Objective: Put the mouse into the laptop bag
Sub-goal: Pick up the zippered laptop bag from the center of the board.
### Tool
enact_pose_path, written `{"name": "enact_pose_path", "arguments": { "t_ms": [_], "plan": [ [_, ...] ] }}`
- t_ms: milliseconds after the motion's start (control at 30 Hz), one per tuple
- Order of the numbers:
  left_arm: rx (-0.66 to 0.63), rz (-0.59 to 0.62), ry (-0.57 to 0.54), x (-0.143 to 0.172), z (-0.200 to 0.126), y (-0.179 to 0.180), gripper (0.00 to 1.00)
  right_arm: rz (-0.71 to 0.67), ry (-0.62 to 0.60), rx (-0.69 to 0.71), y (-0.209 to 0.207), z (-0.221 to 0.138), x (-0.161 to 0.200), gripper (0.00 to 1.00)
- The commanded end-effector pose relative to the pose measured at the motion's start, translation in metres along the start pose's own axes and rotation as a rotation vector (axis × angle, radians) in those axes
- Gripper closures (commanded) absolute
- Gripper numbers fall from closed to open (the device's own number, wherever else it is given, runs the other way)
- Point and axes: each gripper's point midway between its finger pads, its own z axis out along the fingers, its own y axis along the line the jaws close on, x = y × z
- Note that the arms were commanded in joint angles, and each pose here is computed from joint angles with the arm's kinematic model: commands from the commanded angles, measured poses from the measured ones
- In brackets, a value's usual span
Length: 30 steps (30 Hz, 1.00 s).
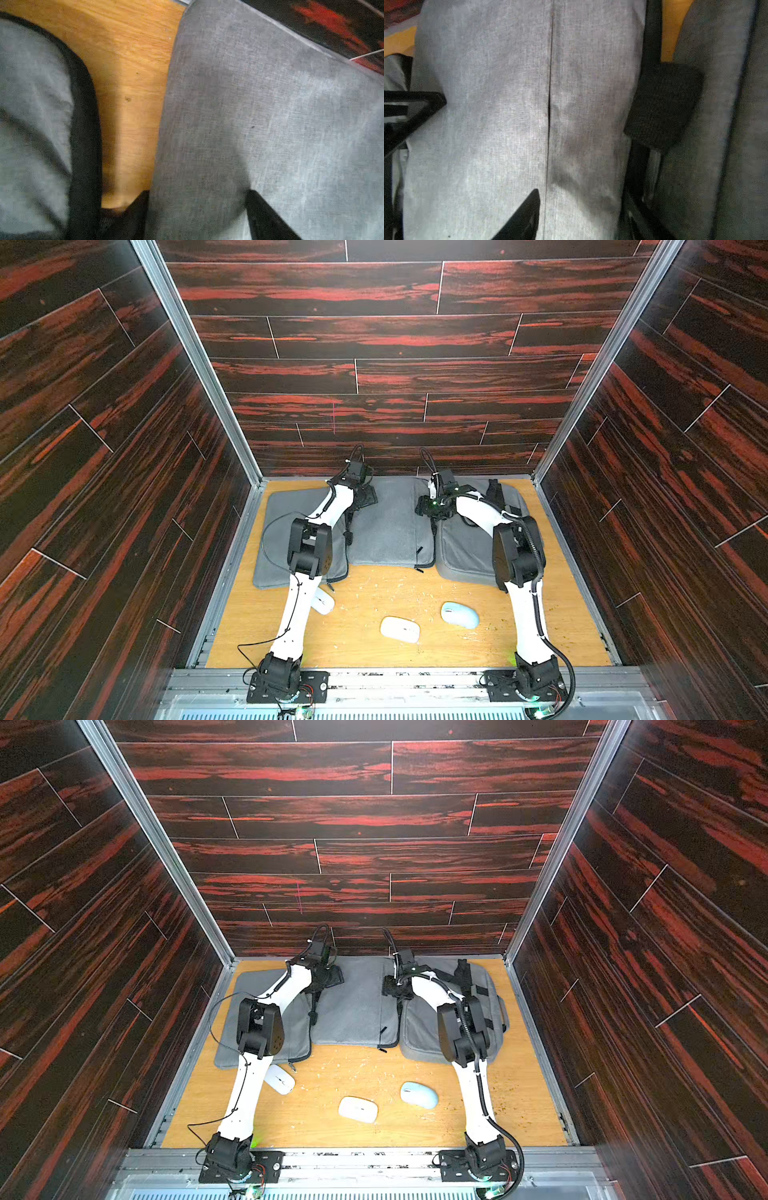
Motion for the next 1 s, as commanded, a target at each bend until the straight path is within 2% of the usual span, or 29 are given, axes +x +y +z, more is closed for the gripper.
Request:
{"name": "enact_pose_path", "arguments": {
  "t_ms": [0,100,200,233,300,367,533,800,900,967],
  "plan": [
    [0.028,0.004,0.122,0.040,0.012,-0.015,0.37,0.065,0.102,0.021,-0.028,0.031,0.031,0.43],
    [0.007,-0.011,0.135,0.044,0.009,-0.011,0.43,0.088,0.109,0.000,-0.030,0.031,0.032,0.59],
    [-0.030,-0.018,0.116,0.041,0.000,-0.005,0.74,0.088,0.106,-0.015,-0.030,0.030,0.032,0.84],
    [-0.027,-0.015,0.113,0.041,-0.002,-0.005,0.82,0.085,0.105,-0.019,-0.029,0.029,0.031,0.88],
    [-0.019,-0.017,0.094,0.036,-0.008,-0.008,0.93,0.077,0.100,-0.030,-0.026,0.026,0.028,0.98],
    [-0.012,-0.016,0.076,0.030,-0.014,-0.011,1.00,0.066,0.091,-0.050,-0.020,0.019,0.024,1.00],
    [0.024,-0.009,0.028,0.006,-0.050,-0.029,1.00,0.035,0.020,-0.131,0.007,-0.019,0.000,1.00],
    [0.092,-0.008,-0.119,-0.037,-0.156,-0.052,1.00,-0.075,-0.074,-0.252,0.081,-0.086,-0.021,1.00],
    [0.057,-0.024,-0.156,-0.041,-0.190,-0.038,1.00,-0.144,-0.083,-0.286,0.117,-0.101,-0.014,1.00],
    [-0.031,-0.102,-0.196,-0.044,-0.204,-0.002,1.00,-0.174,-0.084,-0.317,0.139,-0.104,-0.007,1.00]
  ]
}}
